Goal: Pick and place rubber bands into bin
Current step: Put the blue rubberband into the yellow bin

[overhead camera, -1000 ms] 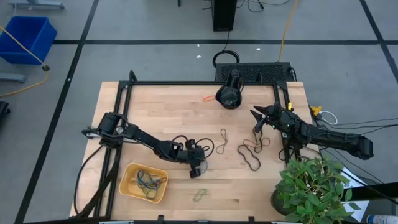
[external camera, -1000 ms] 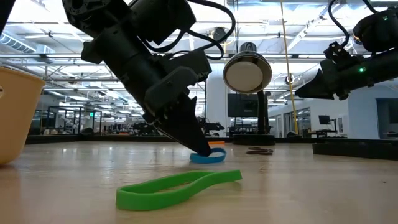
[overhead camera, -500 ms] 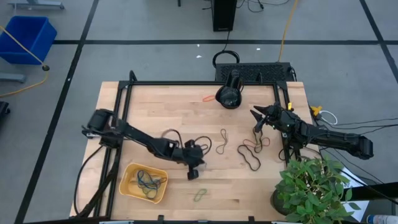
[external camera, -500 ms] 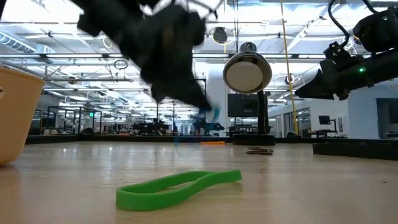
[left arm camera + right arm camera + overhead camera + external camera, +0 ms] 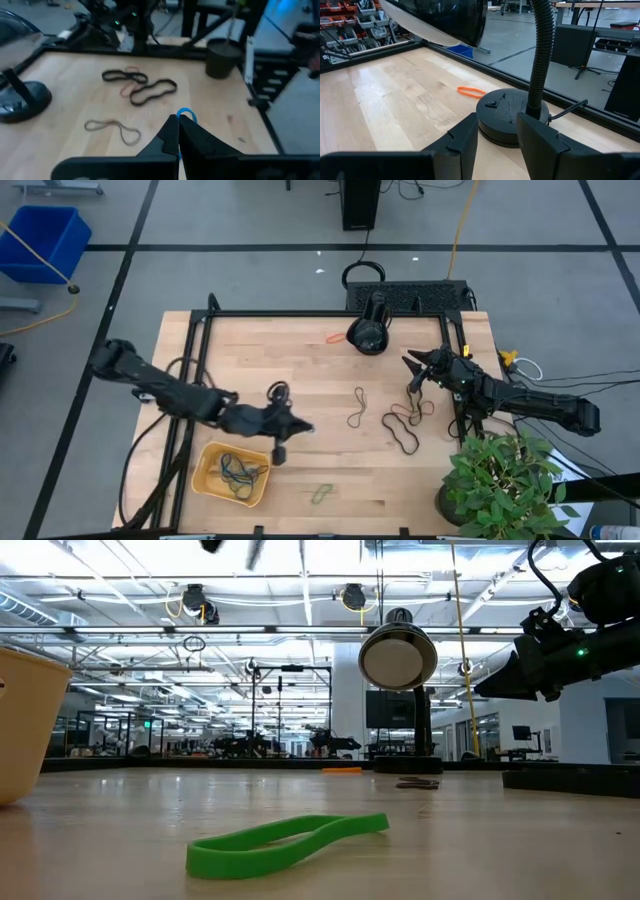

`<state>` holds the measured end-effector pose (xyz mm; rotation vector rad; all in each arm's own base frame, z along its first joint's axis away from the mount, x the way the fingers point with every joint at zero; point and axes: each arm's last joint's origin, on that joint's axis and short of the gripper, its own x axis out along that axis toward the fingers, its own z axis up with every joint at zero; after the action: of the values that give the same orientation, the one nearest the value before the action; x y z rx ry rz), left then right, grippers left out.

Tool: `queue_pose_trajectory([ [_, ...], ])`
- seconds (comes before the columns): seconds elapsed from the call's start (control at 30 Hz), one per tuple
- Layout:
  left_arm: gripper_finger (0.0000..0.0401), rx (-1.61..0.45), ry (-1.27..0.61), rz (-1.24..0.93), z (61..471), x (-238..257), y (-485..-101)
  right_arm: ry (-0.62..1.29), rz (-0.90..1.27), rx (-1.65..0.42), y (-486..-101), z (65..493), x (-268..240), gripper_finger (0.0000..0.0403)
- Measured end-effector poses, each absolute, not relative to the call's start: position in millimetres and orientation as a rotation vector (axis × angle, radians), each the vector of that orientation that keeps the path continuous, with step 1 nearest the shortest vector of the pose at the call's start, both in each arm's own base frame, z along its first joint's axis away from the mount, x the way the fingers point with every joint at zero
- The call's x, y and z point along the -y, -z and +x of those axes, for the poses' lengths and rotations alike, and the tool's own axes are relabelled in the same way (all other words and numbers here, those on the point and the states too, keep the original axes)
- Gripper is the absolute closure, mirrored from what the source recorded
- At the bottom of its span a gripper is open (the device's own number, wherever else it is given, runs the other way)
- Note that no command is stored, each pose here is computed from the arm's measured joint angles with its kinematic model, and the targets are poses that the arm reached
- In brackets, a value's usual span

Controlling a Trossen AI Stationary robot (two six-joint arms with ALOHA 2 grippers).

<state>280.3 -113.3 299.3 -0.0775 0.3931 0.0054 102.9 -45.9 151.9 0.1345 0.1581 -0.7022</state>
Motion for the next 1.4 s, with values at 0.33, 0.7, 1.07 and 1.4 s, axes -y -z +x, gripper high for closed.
queue_pose_trajectory([
  [0.33,0.0399,-0.789,-0.026,-0.202,222.4,146.4,-314.4,0.702,0.135,-0.157,-152.1,102.9,45.9,0.0273],
  [0.7,0.0400,-1.242,-0.171,-0.457,179.0,166.3,-304.3,0.703,0.135,-0.155,-152.2,102.9,45.9,0.0273],
  [1.07,0.0398,-1.523,-0.319,-0.383,184.2,196.4,-255.5,0.706,0.164,-0.144,-152.2,102.9,45.9,0.0273],
  [1.4,0.0393,-1.622,-0.394,-0.271,197.9,211.9,-215.0,0.706,0.164,-0.144,-152.2,102.9,45.9,0.0273],
])
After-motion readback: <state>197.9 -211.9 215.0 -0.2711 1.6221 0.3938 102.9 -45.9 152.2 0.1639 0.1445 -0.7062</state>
